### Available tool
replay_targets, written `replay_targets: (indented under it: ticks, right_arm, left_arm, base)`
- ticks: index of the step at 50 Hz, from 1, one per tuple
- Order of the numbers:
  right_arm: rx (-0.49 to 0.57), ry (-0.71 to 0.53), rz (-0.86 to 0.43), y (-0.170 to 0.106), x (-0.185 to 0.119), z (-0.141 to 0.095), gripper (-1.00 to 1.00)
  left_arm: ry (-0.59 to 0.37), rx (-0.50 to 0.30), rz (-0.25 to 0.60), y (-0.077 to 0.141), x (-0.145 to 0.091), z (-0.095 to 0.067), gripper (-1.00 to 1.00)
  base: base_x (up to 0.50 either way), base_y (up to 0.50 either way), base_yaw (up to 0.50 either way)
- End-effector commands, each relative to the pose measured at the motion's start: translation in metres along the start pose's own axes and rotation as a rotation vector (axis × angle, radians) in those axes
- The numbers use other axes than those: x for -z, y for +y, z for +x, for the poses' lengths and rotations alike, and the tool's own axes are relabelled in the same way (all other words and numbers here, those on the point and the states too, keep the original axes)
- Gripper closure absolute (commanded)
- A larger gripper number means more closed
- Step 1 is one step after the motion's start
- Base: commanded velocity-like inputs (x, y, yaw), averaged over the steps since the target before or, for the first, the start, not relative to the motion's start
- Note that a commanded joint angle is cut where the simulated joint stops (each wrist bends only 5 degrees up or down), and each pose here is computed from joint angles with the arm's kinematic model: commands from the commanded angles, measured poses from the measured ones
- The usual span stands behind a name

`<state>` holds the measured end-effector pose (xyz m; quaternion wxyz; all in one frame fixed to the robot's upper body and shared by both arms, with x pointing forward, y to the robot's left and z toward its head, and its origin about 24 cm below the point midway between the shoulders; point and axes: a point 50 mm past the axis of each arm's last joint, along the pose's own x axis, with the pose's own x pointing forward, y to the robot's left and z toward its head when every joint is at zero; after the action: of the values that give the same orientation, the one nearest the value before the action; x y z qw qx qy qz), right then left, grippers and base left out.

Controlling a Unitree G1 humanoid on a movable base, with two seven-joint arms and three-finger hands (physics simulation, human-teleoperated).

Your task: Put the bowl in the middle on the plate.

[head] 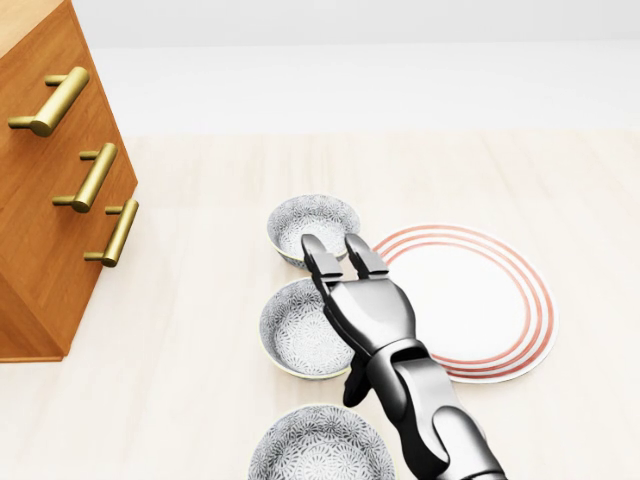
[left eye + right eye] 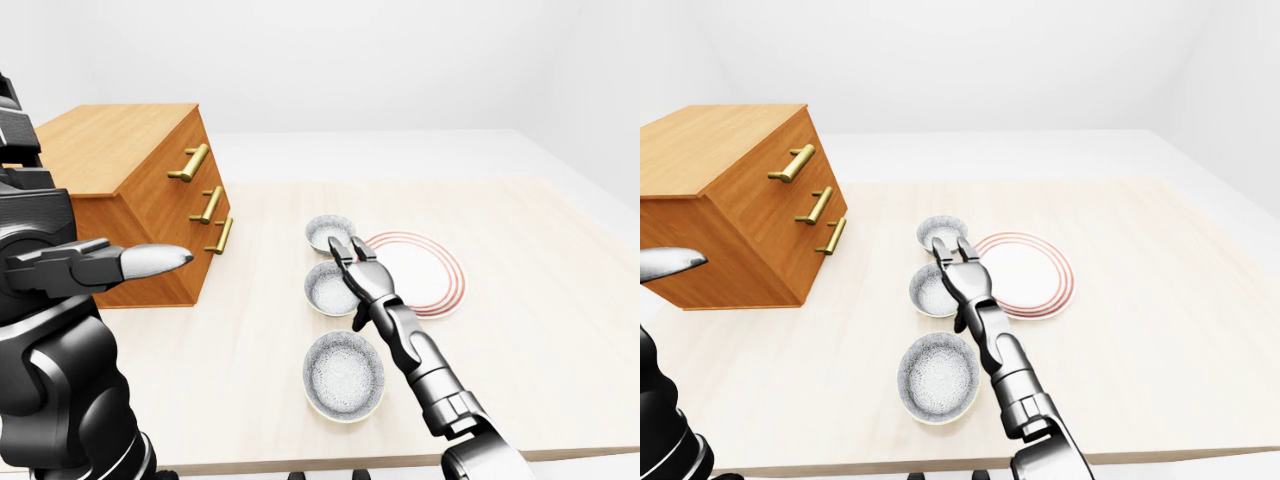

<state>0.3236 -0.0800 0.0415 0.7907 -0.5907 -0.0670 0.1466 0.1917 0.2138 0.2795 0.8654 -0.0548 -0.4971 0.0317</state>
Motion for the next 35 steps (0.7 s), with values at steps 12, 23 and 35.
replay_targets:
  ticks: [12, 23, 35]
  right_arm:
    - [-0.006, -0.003, -0.025, 0.008, -0.003, 0.004, -1.00]
    - [-0.022, 0.000, -0.025, 0.016, -0.004, 0.004, -1.00]
    - [-0.032, 0.004, -0.022, 0.022, -0.004, 0.003, -1.00]
  left_arm:
    - [-0.002, -0.004, -0.004, 0.000, -0.001, 0.000, -1.00]
    - [-0.005, -0.008, -0.008, 0.001, -0.001, 0.001, -1.00]
    - [-0.001, -0.008, -0.008, 0.001, 0.000, 0.001, -1.00]
  base:
    - [0.00, 0.00, 0.00]
    - [0.00, 0.00, 0.00]
    - [0.00, 0.00, 0.00]
